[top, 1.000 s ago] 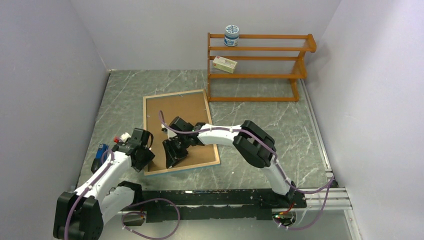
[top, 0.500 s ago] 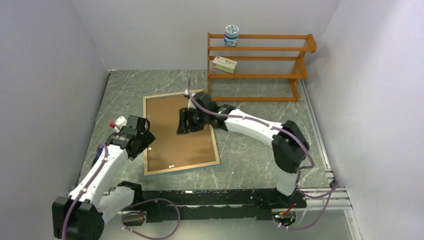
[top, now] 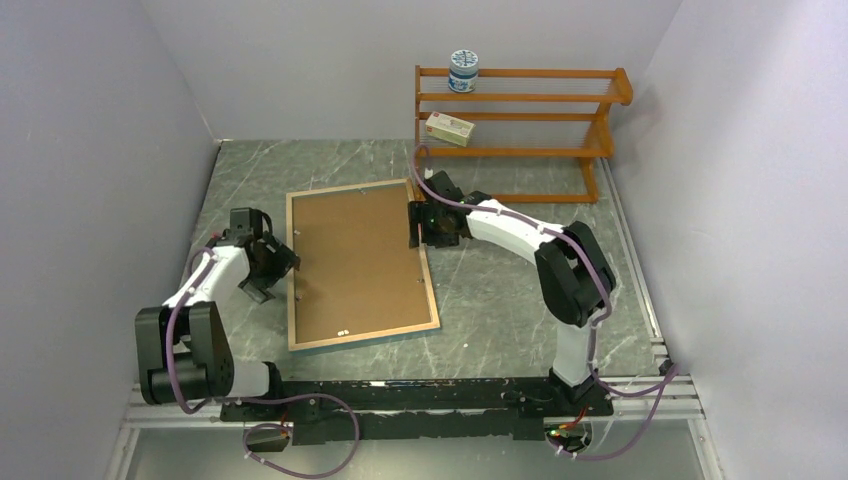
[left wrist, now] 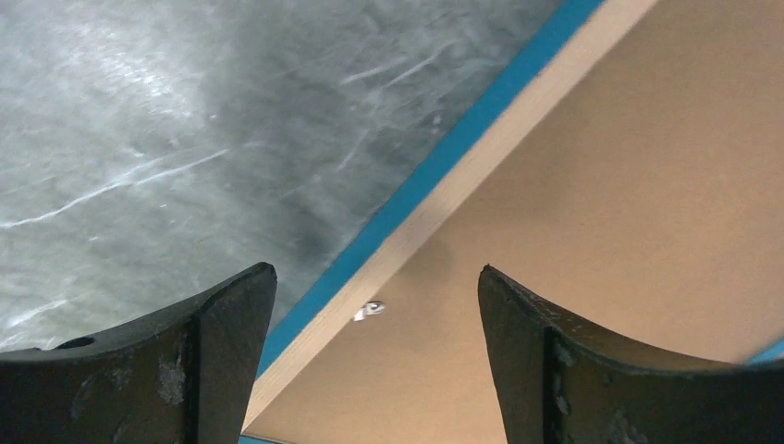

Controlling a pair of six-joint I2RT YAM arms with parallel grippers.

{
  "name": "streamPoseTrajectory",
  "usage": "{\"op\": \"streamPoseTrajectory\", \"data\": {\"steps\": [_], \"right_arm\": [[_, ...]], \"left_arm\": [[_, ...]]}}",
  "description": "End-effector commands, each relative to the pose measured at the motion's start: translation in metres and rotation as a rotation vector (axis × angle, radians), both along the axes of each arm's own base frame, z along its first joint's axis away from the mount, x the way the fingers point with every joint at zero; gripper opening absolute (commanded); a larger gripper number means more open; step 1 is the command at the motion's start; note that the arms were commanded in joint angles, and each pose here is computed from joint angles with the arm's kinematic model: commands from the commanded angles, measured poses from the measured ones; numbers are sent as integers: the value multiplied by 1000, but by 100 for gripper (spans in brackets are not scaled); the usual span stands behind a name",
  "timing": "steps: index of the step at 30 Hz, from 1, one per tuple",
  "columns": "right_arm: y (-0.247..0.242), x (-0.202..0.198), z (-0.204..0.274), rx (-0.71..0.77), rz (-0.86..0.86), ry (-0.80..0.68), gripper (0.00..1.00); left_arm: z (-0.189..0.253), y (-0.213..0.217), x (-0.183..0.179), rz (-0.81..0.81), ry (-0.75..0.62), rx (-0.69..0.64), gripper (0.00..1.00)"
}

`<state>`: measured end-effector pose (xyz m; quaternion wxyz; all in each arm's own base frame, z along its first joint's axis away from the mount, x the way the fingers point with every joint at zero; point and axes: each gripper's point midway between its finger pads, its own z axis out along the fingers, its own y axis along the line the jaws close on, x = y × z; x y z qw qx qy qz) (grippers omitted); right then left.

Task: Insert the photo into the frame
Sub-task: Install the photo frame at the center of the board.

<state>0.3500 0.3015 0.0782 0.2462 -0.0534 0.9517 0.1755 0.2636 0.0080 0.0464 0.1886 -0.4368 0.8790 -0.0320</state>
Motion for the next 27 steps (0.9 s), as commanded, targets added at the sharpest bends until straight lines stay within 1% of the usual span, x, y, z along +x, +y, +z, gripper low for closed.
{"op": "streamPoseTrajectory", "data": {"steps": [1,4,5,9,12,14,16,18,21,23,25,27], "right_arm": [[-12,3,-15,-69,40,5,67],[-10,0,-23,-65,81,31,62],[-11,0,-25,-65,86,37,59],[-13,4,-32,-65,103,50,53],[-10,7,-34,-47,143,49,49],[-7,10,-36,-45,184,50,45],[-9,13,-40,-81,207,64,40],[-14,16,-46,-126,223,73,35],[-22,26,-43,-147,213,49,33],[-25,31,-38,-150,206,26,34],[-26,34,-30,-151,203,6,36],[-23,33,-21,-132,211,-3,41]], "left_arm": [[20,-10,32,-81,-112,-63,85],[16,-16,29,-89,-115,-94,83],[15,-19,28,-99,-115,-111,80],[6,-31,14,-113,-82,-175,71],[4,-40,3,-123,-89,-222,64],[3,-48,-5,-135,-101,-259,55],[1,-54,-15,-144,-100,-283,44],[-3,-55,-26,-139,-85,-285,40],[-4,-55,-36,-134,-85,-280,39],[3,-54,-35,-139,-106,-273,39],[14,-51,-31,-150,-132,-248,41],[28,-45,-22,-161,-163,-212,45]]}}
